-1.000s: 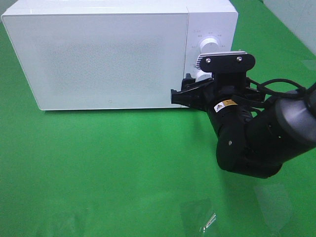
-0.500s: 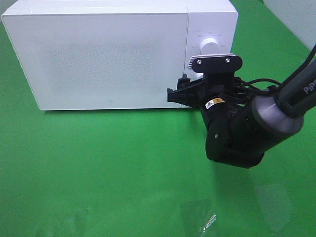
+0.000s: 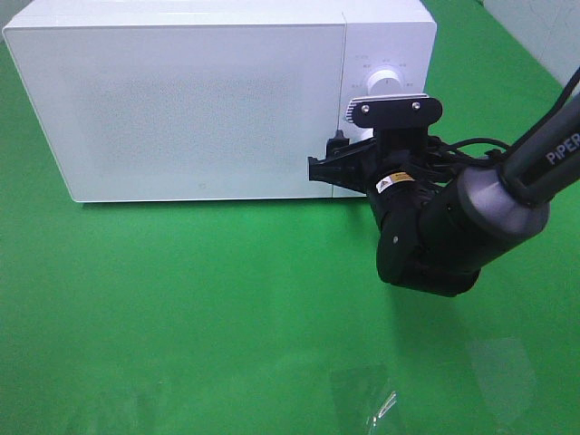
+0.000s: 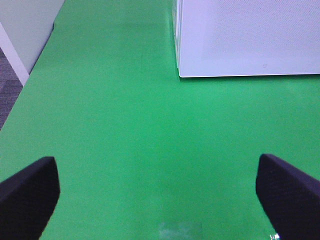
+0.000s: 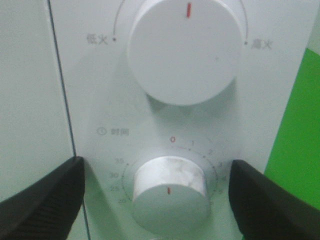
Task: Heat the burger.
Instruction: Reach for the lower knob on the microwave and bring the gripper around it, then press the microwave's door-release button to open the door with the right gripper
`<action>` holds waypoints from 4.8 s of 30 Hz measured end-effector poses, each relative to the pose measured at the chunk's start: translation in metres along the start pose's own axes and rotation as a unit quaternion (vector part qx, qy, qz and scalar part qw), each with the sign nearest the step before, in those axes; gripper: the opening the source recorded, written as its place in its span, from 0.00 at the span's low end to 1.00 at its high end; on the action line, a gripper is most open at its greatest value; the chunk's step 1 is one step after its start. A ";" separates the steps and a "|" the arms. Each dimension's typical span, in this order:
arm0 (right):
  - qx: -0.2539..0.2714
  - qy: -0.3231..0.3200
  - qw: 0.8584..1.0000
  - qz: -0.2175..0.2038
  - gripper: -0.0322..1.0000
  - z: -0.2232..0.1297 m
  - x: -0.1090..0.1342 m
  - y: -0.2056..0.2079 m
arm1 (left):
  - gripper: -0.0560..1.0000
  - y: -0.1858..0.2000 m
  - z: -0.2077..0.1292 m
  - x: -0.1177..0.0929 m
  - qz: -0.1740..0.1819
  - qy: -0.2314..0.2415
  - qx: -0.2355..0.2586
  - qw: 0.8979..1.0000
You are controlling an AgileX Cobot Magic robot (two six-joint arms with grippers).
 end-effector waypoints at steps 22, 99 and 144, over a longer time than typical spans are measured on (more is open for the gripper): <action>0.015 0.000 1.000 -0.004 0.44 -0.006 -0.001 -0.001 | 0.99 0.000 0.000 0.000 0.000 0.000 0.000 1.000; 0.016 -0.631 0.775 0.002 0.57 0.004 -0.007 0.009 | 0.99 0.000 0.000 0.000 0.000 0.000 0.000 1.000; 0.240 -0.029 0.937 0.252 0.69 0.073 -0.073 0.100 | 0.99 0.000 0.000 0.000 0.000 0.000 0.000 1.000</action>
Point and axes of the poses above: a point on each arm's last joint axis where the gripper is mounted, y pointing back along that axis away from the gripper, x along the wrist's bending axis when the last joint is at zero, z = x × y, the point moved 2 cm from there along -y, pointing out along that axis toward the gripper, and after that the axes turned 13 degrees about y, right-handed, at the moved point
